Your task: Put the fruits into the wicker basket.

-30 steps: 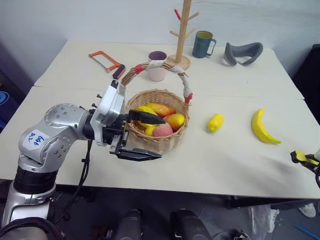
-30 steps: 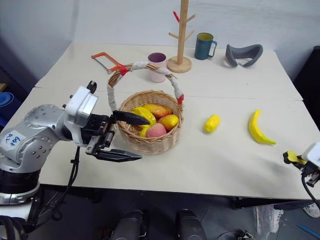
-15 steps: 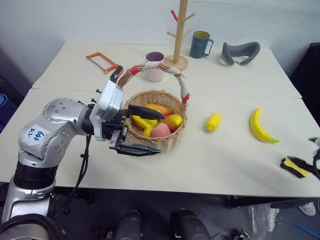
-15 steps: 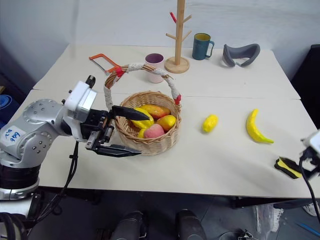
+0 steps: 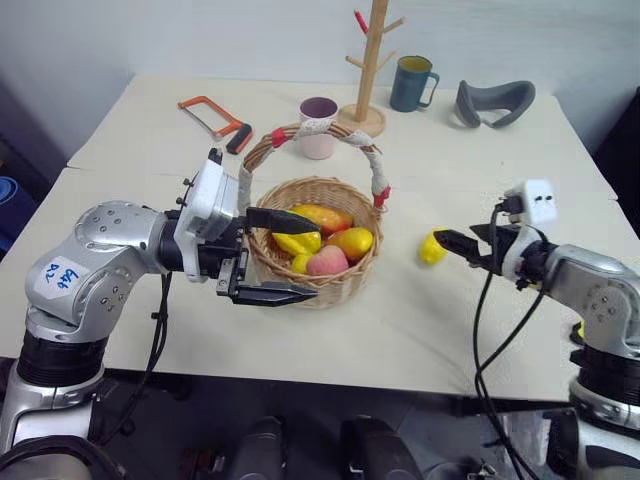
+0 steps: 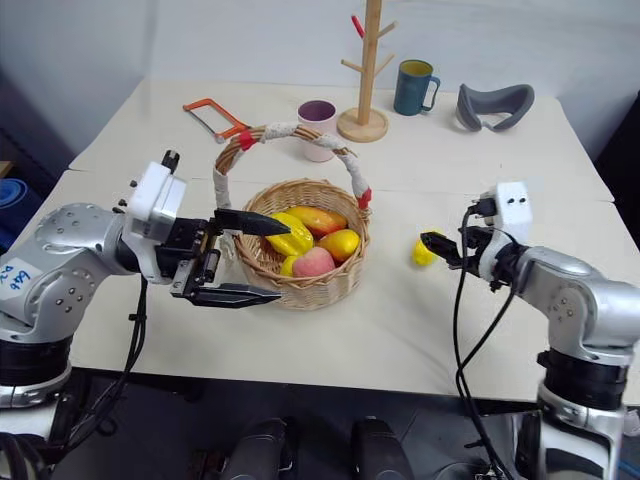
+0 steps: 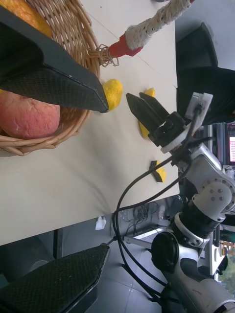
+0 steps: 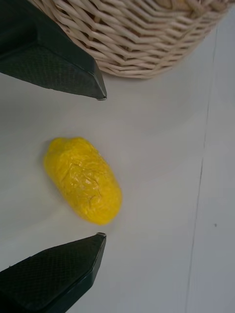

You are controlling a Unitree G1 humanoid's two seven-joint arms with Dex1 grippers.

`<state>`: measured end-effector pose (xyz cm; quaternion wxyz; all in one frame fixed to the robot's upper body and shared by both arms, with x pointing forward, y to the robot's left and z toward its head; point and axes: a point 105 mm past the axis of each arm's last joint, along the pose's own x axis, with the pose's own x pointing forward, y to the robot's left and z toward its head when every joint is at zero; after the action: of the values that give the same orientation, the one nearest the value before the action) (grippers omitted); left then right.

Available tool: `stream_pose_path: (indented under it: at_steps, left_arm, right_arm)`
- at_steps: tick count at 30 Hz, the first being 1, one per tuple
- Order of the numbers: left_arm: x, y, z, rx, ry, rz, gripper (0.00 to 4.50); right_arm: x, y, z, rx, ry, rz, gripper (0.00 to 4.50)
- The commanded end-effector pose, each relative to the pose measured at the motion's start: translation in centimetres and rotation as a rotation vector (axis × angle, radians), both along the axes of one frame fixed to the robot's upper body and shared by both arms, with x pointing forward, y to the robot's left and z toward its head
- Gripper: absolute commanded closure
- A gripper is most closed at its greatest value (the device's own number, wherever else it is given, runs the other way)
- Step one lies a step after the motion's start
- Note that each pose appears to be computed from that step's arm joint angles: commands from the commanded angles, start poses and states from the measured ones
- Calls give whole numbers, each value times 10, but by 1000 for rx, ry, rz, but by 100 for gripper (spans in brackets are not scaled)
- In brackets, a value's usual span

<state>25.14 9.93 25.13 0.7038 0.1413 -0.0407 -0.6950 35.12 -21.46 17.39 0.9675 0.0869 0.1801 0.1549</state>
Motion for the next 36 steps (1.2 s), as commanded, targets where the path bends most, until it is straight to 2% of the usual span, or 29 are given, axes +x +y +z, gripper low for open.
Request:
stream_pose_path:
  at_steps: [1,4,9,12,17,19,23,25,27,30,36]
  left_arm:
    - [-5,1,8,-1,-50,1,0]
    - [-5,1,9,0,-54,3,0]
    - [-3,1,10,0,-60,1,0]
    - [-3,0,11,0,-61,1,0]
    - [0,6,11,4,-56,33,0]
    - [1,12,11,0,-47,61,0]
    - [2,23,10,-10,-25,110,0]
    - [4,40,7,-12,3,184,0]
    - [5,51,5,-6,14,233,0]
    - [6,59,5,-6,19,264,0]
    - [8,60,6,-5,15,275,0]
  right_arm:
    - [9,-4,-9,41,73,-86,2]
    - [13,6,-22,23,122,-73,2]
    - [26,21,-30,25,114,-50,2]
    - [32,22,-36,11,95,-41,58]
    - [28,18,-27,-26,14,8,230]
    - [18,18,-14,-21,-38,75,272]
    - [-9,24,10,-3,-113,242,272]
    - [-45,44,36,19,-161,467,272]
    - [-63,63,46,6,-172,595,272]
    - [-67,96,52,-21,-203,700,272]
    - [-59,166,75,15,-282,837,272]
